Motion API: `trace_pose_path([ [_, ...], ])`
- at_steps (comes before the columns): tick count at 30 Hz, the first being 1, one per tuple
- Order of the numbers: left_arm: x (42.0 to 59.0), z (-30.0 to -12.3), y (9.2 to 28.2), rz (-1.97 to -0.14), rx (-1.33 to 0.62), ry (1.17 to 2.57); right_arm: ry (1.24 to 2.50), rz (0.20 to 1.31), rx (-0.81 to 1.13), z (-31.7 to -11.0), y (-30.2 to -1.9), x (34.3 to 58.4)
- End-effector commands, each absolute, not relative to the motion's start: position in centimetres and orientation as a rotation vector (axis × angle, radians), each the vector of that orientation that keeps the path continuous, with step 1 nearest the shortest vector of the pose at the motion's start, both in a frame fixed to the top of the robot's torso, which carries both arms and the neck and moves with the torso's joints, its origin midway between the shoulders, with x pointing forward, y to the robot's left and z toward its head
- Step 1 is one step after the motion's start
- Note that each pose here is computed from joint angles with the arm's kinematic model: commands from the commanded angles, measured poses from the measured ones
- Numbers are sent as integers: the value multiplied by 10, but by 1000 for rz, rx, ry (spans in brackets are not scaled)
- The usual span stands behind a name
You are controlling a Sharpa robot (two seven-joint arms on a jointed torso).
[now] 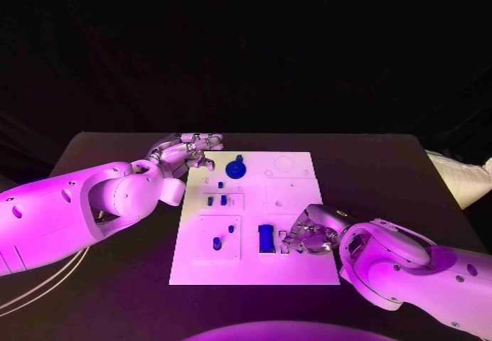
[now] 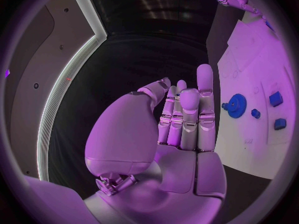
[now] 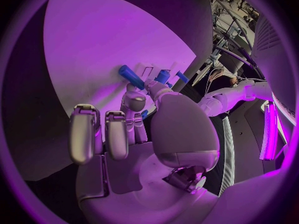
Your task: Assemble the parts on the task board
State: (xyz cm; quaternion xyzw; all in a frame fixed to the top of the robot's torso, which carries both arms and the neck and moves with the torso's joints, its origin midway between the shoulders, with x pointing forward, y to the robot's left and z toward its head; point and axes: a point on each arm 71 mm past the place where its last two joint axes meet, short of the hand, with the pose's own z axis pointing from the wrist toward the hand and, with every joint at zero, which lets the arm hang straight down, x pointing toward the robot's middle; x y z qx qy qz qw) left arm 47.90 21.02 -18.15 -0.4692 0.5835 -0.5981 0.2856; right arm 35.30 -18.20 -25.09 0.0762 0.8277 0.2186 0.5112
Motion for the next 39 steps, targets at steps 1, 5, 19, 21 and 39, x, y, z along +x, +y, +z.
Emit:
trace_pose_path([
  [1, 478, -180, 207, -1623, -1244, 1573, 2023, 509, 153, -254, -181, 352],
  [5, 478, -181, 207, -1623, -1245, 1576, 2028, 507, 145, -255, -179, 352],
  [19, 478, -181, 207, -1622, -1246, 1579, 2012, 504, 146, -254, -180, 354],
  [21, 478, -181, 207, -1622, -1246, 1579, 2005, 506, 152, -254, -180, 354],
  [39, 478, -181, 207, -1621, -1247, 1583, 1954, 550, 262, -248, -183, 353],
])
